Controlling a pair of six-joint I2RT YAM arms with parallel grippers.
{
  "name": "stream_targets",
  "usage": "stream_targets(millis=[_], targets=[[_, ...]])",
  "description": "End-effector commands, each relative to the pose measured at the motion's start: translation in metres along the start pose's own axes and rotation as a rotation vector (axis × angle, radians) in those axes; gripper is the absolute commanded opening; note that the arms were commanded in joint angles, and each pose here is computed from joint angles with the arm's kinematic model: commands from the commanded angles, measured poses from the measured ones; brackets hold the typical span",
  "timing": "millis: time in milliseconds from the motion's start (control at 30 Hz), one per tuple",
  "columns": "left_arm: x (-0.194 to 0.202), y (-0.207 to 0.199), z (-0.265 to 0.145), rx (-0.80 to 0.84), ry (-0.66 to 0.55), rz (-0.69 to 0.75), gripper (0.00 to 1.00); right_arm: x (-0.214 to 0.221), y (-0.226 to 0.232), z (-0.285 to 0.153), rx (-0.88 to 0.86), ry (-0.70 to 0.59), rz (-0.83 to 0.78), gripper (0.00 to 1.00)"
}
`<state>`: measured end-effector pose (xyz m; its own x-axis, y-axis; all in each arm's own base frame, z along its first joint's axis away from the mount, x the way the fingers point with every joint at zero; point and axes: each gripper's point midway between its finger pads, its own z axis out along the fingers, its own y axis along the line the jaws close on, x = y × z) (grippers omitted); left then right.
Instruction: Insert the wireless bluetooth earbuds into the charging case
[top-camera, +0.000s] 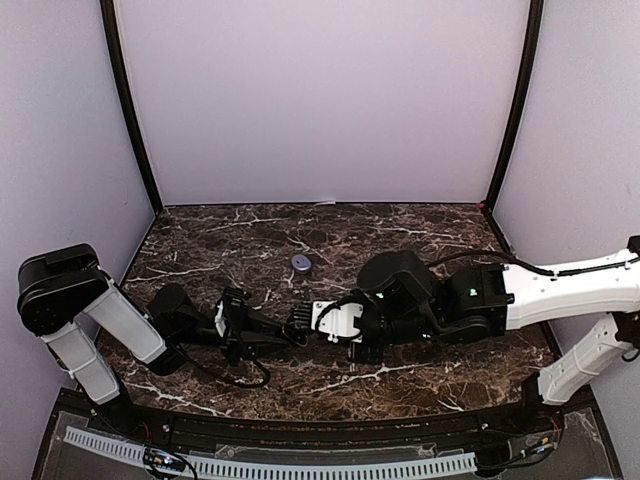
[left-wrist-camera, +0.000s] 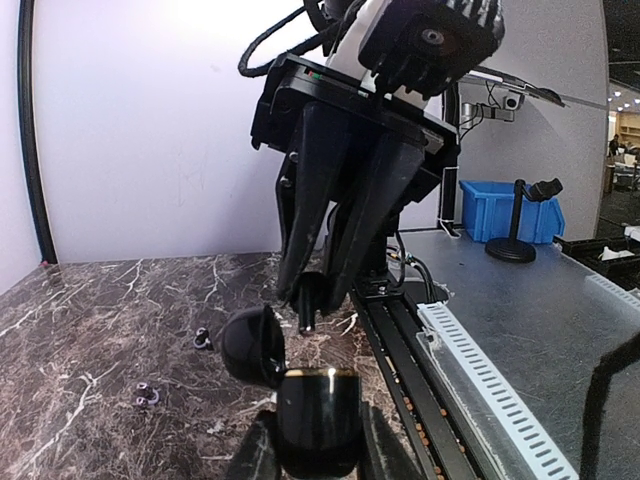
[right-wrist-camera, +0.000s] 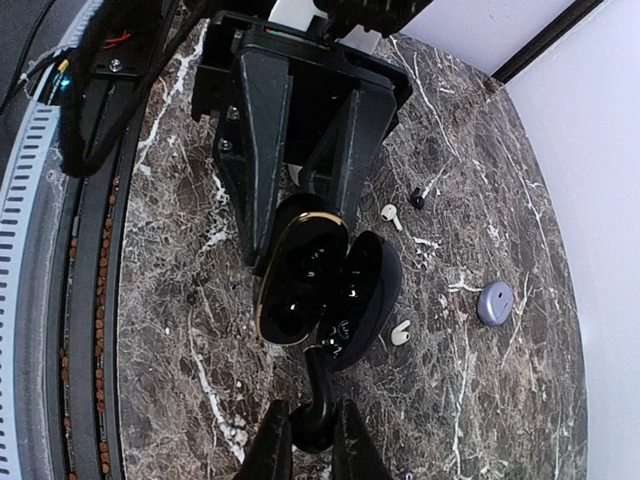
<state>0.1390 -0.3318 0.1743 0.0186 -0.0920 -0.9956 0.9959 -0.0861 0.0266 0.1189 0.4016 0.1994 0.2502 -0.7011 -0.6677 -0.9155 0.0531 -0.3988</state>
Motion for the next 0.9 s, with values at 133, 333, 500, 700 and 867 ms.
stream_targets(millis=[133,333,500,700,867], targets=[[-0.018,-0.002,0.002,0.006,-0.038,0.118,0.00,-0.007,0.011,-0.010,-0.057,-0.058,0.134,0.00],[-0.016,0.001,0.004,-0.013,-0.002,0.182,0.00,-0.010,0.017,-0.003,-0.093,-0.050,0.195,0.00],[-0.013,-0.001,0.006,-0.008,0.024,0.238,0.00,-0.014,0.016,0.004,-0.100,-0.043,0.238,0.00],[-0.015,-0.005,0.004,0.005,0.010,0.286,0.00,-0.011,0.010,0.009,-0.091,-0.020,0.309,0.00],[-0.016,-0.007,0.005,0.015,0.001,0.295,0.00,-0.017,-0.002,0.010,-0.085,-0.020,0.356,0.00]])
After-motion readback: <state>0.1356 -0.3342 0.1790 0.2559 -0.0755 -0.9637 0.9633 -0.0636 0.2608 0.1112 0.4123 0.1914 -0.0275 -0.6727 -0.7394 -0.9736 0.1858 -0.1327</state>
